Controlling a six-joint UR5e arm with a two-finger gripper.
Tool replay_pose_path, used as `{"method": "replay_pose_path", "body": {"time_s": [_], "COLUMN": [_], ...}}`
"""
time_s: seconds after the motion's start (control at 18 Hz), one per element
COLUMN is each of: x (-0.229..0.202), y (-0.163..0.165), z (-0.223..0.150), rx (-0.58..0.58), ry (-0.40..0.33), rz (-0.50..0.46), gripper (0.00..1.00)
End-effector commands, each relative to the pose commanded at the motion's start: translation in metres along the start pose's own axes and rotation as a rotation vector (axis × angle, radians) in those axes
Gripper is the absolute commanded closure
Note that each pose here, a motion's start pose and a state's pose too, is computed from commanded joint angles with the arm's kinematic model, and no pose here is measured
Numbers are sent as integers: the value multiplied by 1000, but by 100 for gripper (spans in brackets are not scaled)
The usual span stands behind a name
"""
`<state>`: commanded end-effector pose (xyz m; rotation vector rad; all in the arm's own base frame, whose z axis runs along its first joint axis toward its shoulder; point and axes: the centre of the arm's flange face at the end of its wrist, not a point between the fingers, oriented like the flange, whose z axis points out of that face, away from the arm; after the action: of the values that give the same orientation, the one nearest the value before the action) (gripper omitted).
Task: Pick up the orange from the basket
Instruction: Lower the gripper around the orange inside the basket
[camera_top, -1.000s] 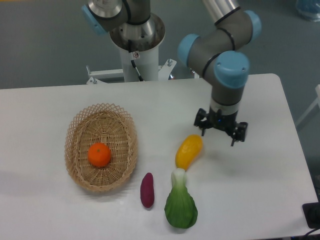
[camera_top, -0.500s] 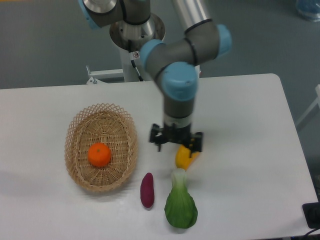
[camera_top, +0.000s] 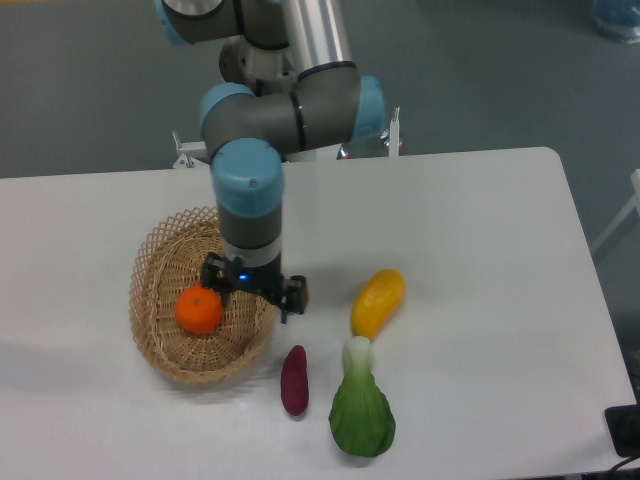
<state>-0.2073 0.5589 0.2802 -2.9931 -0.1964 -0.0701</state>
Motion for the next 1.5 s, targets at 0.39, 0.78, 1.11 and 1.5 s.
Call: {"method": "replay_pose_path", "body": {"time_s": [0.39, 0.78, 1.11, 1.5], "x": [50, 60, 57, 56], "y": [10, 6, 3, 1], "z": [34, 60, 69, 72], "rx": [-60, -96, -105, -108], "ry": [39, 45, 49, 51], "rz": [66, 89, 88, 90], "gripper": [0, 0, 0, 4]}}
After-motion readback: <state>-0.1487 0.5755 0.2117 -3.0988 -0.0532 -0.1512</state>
